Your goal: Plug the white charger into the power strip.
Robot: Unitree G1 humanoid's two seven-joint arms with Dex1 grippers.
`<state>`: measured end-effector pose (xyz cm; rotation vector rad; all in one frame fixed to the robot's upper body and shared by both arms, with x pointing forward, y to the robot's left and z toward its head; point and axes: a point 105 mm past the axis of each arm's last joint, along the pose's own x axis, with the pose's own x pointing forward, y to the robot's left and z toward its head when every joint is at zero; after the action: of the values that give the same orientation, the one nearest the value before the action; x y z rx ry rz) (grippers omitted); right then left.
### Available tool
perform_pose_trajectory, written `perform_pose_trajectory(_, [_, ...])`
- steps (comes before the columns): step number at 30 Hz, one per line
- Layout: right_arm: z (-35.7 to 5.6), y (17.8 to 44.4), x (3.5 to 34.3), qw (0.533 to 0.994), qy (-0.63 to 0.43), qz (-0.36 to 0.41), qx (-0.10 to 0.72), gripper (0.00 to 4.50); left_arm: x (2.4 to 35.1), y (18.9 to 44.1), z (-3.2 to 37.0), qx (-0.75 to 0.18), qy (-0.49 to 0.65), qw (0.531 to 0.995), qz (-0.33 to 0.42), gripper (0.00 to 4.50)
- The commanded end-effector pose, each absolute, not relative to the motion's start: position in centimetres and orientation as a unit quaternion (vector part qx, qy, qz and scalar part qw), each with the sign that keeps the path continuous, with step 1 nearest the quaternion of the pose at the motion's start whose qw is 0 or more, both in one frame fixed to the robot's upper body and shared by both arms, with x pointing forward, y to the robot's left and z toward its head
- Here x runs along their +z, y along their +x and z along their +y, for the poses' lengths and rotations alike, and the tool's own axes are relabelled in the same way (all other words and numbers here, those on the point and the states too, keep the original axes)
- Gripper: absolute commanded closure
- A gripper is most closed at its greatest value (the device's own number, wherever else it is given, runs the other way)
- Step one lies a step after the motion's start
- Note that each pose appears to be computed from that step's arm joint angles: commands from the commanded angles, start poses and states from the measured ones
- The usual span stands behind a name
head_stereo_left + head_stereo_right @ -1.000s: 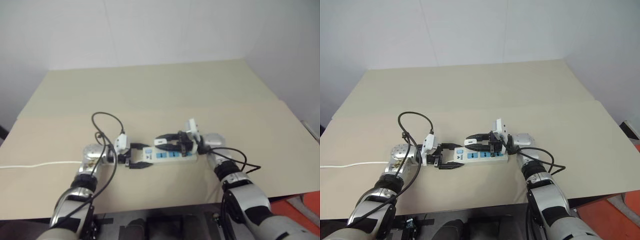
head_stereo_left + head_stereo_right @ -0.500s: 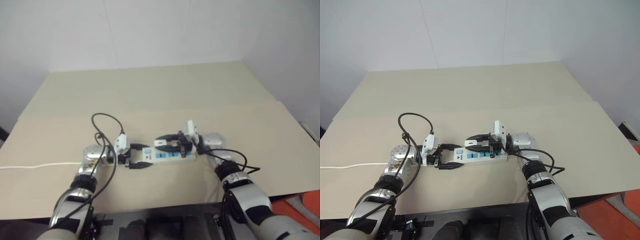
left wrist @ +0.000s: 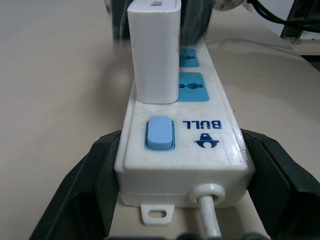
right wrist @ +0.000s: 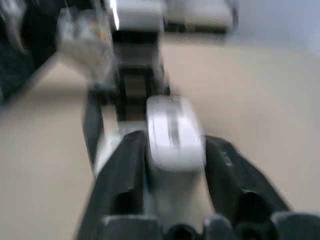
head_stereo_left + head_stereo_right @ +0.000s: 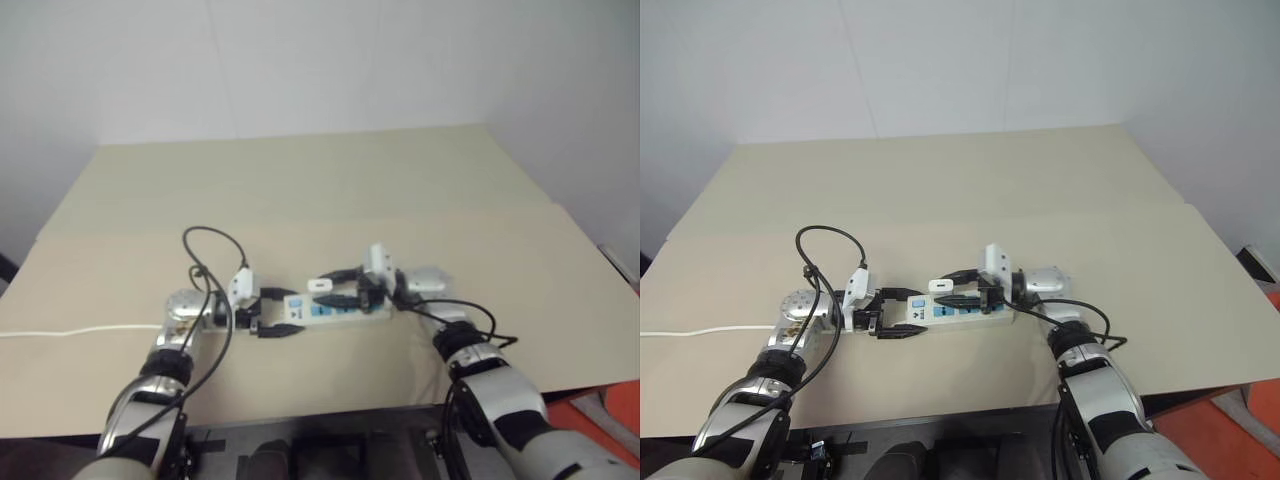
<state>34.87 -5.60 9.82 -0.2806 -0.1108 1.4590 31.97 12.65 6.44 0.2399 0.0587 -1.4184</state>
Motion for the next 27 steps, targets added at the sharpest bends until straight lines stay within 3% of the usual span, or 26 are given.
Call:
perform_pose_trajectory(1, [-7.7,35.0,7.7,0.762,-0.119,-0.008,0.636,1.06,7.1,31.6,13.0,-0.664,0.134,0.736,0.017,1.25])
perform_pose_trajectory(4, [-8.0,34.8,8.0,0.756,-0.126,-0.023,0.642,0.09,7.1,31.6,12.9,-0.664,0.133,0.735,0.017,1.25])
perform_pose_trajectory(5, [-8.2,34.7,8.1,0.753,-0.129,-0.027,0.645,0.04,7.1,31.6,12.9,-0.665,0.133,0.735,0.017,1.25])
perform_pose_trajectory(15, [-10.0,34.1,9.6,0.74,-0.155,-0.076,0.65,0.04,7.6,32.3,12.4,-0.655,0.112,0.747,0.01,1.25])
perform_pose_trajectory(19, [-10.6,34.3,10.2,0.749,-0.157,-0.096,0.636,0.0,8.2,31.7,12.0,-0.676,0.099,0.731,-0.012,0.05])
perform_pose_trajectory(27, [-11.8,34.4,11.1,0.751,-0.154,-0.099,0.634,0.0,10.8,29.8,13.0,-0.692,0.088,0.714,-0.058,0.02])
